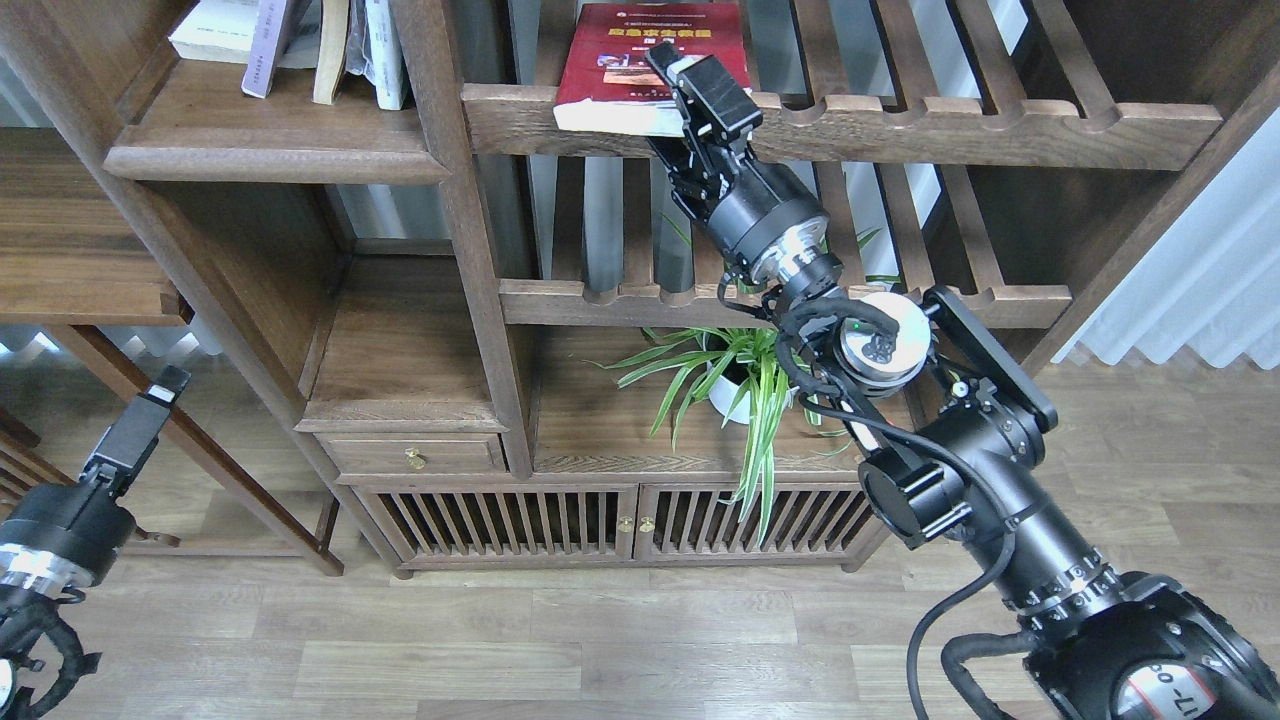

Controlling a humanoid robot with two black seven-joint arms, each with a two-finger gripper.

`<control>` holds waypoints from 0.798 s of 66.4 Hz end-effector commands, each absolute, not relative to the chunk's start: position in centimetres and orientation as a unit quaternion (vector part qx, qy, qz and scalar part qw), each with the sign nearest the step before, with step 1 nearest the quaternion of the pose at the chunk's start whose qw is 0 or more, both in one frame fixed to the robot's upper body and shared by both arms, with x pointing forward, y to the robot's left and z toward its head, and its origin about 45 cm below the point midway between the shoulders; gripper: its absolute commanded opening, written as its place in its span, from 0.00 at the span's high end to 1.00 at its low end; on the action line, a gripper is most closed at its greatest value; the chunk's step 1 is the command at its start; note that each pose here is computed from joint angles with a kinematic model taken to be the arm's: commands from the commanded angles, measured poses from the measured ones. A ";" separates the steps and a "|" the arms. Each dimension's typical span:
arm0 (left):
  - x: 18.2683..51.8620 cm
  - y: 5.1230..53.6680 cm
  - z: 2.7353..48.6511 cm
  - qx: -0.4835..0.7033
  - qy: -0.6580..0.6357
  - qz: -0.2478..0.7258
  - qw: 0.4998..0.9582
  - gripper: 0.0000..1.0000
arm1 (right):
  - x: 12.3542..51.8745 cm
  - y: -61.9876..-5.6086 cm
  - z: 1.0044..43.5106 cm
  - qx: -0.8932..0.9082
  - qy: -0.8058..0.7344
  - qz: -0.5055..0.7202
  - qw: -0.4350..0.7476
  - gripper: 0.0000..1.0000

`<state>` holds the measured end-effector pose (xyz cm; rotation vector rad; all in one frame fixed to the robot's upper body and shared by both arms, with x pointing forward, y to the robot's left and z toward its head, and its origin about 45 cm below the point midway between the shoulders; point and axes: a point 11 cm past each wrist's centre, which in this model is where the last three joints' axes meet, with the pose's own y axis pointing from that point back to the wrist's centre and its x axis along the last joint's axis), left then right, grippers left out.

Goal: Organize books on shelf
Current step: 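Pinch the red book's bottom edge and pull it off the shelf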

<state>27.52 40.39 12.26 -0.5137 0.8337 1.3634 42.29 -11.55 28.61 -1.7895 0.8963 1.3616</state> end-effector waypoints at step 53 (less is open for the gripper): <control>27.4 42.1 12.7 -0.249 0.357 0.622 0.651 0.00 | 39.6 -11.9 31.6 -0.694 0.271 0.516 0.422 0.94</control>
